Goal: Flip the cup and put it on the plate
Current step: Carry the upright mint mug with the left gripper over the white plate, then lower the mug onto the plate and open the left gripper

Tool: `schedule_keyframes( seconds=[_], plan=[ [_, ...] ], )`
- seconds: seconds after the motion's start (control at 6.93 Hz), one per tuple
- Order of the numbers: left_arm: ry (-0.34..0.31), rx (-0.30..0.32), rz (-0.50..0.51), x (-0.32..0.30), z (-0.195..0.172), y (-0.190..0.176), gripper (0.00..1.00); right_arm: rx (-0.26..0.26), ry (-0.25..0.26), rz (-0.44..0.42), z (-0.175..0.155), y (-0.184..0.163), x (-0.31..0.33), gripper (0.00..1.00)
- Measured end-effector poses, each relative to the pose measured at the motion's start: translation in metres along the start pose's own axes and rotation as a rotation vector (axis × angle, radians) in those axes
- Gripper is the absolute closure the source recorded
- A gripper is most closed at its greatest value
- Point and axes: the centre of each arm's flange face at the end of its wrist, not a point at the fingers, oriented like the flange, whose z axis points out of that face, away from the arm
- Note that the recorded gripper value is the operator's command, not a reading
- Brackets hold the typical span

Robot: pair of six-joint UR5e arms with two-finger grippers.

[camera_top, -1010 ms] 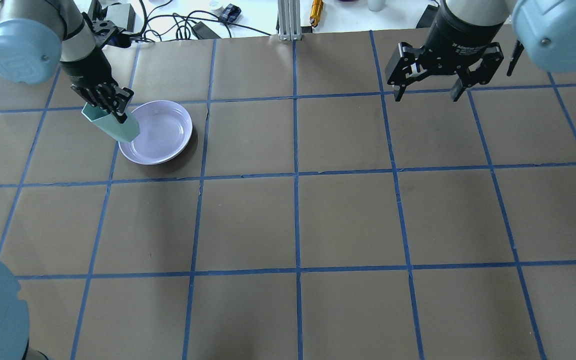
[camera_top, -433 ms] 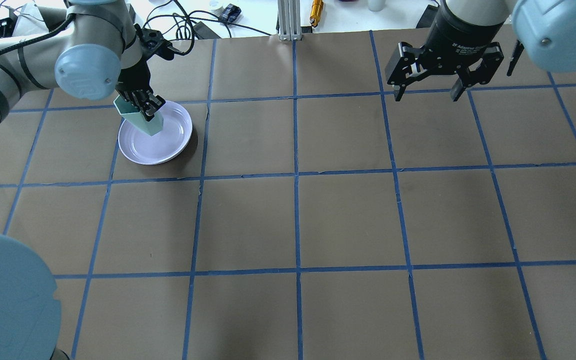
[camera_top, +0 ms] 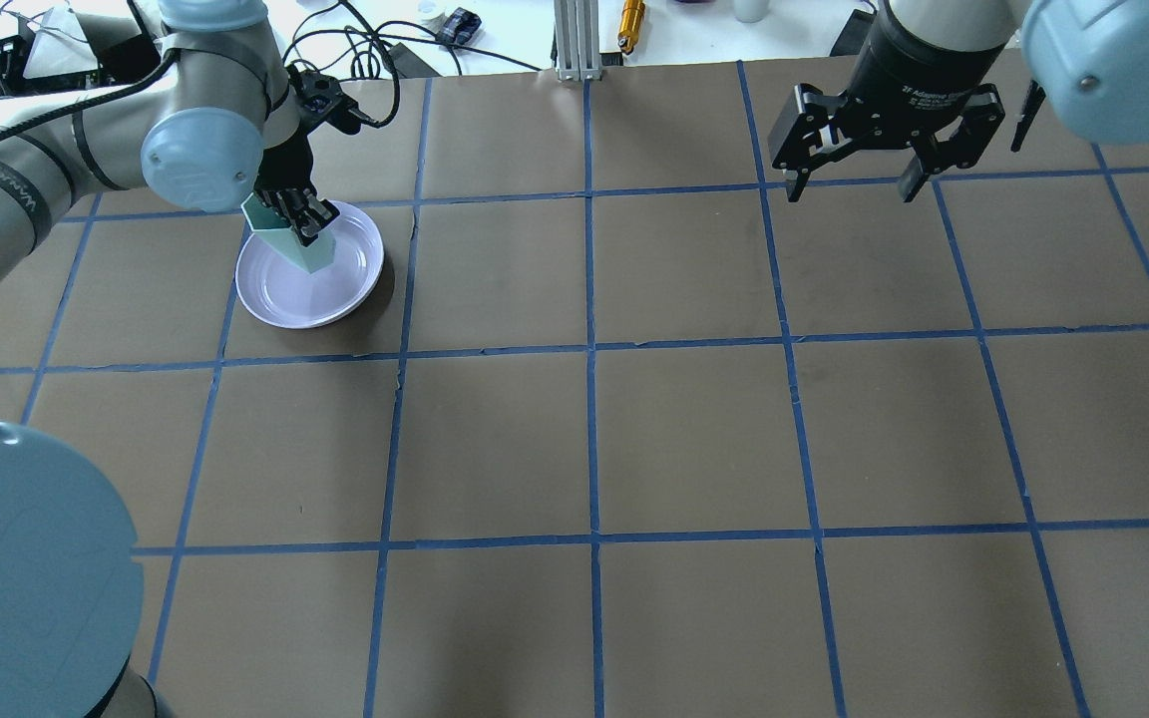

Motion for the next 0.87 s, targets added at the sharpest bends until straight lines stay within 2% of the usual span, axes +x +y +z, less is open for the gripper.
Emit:
schedule_keyframes(
  seconds=[0.43,0.58,0.72,0.87],
  plan=[
    [0.012,-0.019,0.001,-0.002,0.016,-0.002,1.0,0.0,0.0,0.0,0.0,0.0,0.0,0.0],
    [0.013,-0.027,0.001,-0.003,0.022,-0.003,0.41,0.0,0.0,0.0,0.0,0.0,0.0,0.0],
    [0.01,-0.034,0.001,-0.004,0.027,-0.004,0.0,0.0,0.0,0.0,0.0,0.0,0.0,0.0],
    [0.01,-0.038,0.002,-0.004,0.03,-0.005,0.0,0.0,0.0,0.0,0.0,0.0,0.0,0.0]
  ],
)
